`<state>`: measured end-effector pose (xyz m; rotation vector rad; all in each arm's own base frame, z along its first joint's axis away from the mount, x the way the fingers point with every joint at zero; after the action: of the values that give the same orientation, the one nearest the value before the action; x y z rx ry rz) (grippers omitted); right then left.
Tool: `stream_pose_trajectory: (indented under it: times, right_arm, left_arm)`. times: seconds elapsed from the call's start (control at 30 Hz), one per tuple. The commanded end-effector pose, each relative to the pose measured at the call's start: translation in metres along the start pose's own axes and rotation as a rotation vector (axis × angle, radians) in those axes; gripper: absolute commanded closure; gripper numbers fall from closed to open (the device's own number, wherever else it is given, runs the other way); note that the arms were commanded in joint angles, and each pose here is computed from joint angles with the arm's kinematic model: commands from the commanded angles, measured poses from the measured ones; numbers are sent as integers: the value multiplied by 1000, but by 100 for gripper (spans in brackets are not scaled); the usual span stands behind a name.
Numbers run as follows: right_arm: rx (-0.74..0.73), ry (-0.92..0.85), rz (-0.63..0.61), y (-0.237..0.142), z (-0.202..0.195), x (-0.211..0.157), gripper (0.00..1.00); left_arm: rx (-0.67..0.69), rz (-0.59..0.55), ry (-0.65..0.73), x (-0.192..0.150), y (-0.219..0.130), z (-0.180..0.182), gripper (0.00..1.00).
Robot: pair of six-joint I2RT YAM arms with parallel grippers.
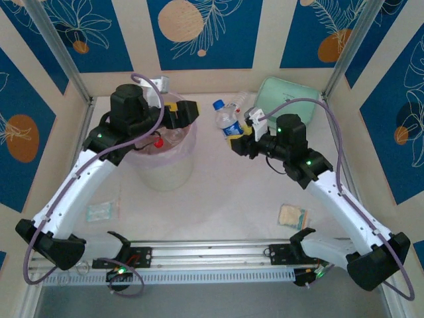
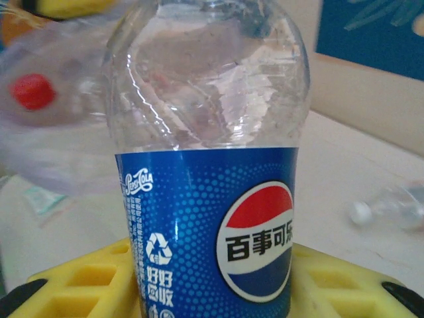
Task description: Put the plastic bottles in the bin
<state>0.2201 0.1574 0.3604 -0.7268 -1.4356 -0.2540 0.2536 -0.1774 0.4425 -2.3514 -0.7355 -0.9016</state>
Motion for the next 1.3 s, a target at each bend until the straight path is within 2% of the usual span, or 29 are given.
stream_pose_trajectory:
  times: [0.0, 0.07, 0.3, 0.53, 0.6, 0.63, 0.67, 0.73, 0.77, 0.8, 0.83, 0.97, 1.13, 1.27]
  right_arm:
    - [76, -30, -37, 2, 20, 14, 78]
    - [93, -58, -41, 4, 29, 17, 78]
    - [114, -79, -82, 1, 39, 28, 78]
    - [94, -69, -75, 3, 37, 30, 76]
    - [90, -65, -64, 5, 36, 31, 69]
    - [87, -63, -59, 6, 35, 32, 62]
    - [84, -62, -54, 7, 35, 33, 52]
    - [68, -59, -36, 8, 32, 35, 24]
    - [55, -57, -26, 7, 31, 35, 13]
    - [35, -52, -11, 7, 28, 35, 5]
    - [16, -46, 3, 6, 25, 34, 1]
    - [-54, -6, 64, -1, 10, 27, 1]
    - [-99, 64, 97, -9, -5, 8, 1]
    - [-114, 94, 120, -9, -12, -2, 1]
  left_arm:
    - [-96, -5, -8, -3, 10, -16, 1]
    - [-106, 11, -3, -9, 16, -20, 4]
    - [-103, 72, 2, -22, 26, -24, 24]
    - [-85, 67, 11, -24, 22, -24, 61]
    - [-78, 56, 18, -21, 20, -26, 69]
    - [-74, 47, 23, -19, 18, -28, 73]
    - [-67, 40, 32, -17, 17, -29, 75]
    - [-34, 14, 64, -10, 9, -31, 80]
    - [-14, -2, 79, -7, 5, -31, 82]
    - [7, -26, 98, -2, -2, -32, 85]
    - [25, -50, 117, 4, -11, -34, 86]
    - [141, -166, 177, 32, -57, -32, 93]
    - [387, -354, 226, 57, -129, -17, 100]
    - [573, -390, 260, 62, -146, -2, 100]
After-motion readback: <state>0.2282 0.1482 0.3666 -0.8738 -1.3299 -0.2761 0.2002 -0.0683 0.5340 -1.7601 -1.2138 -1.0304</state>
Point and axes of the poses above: each hand's point on the last joint's axis, 136 mm out from that joint toward the fingers, its own y axis out along the fingers, its own z axis along the line the jaws close on, x = y × z, the point moved 10 cm from there along -y, back along the fingers, and after that the axes turned 9 degrees about -y, right-handed, at the moved point
